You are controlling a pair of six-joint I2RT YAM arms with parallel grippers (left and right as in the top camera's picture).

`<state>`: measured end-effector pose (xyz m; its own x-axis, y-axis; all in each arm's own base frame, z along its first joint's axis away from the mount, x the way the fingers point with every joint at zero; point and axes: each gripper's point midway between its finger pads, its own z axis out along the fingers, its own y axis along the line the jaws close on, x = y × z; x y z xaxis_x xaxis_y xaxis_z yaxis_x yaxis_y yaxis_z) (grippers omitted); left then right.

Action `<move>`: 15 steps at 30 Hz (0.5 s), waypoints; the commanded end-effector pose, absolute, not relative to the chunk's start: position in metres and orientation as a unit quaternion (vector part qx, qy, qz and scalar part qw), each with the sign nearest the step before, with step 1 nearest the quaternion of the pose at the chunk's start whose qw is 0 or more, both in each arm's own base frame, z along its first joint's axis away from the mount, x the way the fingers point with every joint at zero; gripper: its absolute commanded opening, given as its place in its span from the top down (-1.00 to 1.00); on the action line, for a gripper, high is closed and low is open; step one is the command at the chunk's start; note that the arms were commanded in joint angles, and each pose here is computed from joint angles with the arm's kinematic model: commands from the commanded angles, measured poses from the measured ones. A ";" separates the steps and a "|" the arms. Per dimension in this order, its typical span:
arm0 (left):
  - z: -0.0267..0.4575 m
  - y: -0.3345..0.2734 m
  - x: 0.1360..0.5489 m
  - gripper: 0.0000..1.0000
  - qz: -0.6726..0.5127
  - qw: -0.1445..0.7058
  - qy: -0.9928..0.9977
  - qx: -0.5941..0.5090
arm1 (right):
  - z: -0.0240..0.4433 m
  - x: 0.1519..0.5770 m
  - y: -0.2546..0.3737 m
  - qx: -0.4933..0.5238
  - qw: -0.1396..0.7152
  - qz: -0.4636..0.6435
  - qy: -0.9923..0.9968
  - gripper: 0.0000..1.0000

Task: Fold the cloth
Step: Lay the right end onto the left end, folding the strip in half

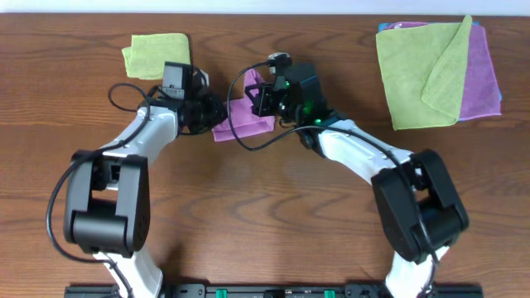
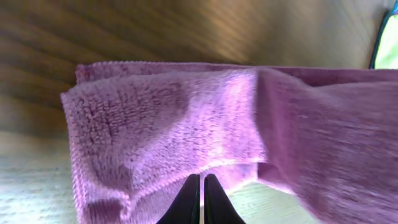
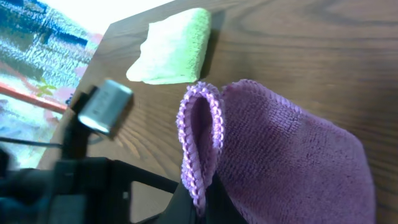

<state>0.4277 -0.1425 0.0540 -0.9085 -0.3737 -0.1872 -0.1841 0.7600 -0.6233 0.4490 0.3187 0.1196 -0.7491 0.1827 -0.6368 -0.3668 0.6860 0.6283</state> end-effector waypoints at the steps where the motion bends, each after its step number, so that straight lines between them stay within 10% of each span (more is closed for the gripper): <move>1: 0.080 -0.126 0.440 0.88 -0.275 0.197 0.932 -0.130 | 0.115 0.447 0.337 -0.073 0.348 0.391 0.849 0.97; 15: 0.108 -0.037 0.441 0.88 -0.185 0.239 0.937 -0.175 | 0.083 0.432 0.369 -0.095 0.319 0.388 0.860 0.98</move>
<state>0.4355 -0.0541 0.0932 -0.8459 -0.4182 -0.3311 -0.2433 0.8549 -0.4582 0.4328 0.3558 0.0872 -0.7852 0.1093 -0.6095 -0.3856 0.6839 0.6193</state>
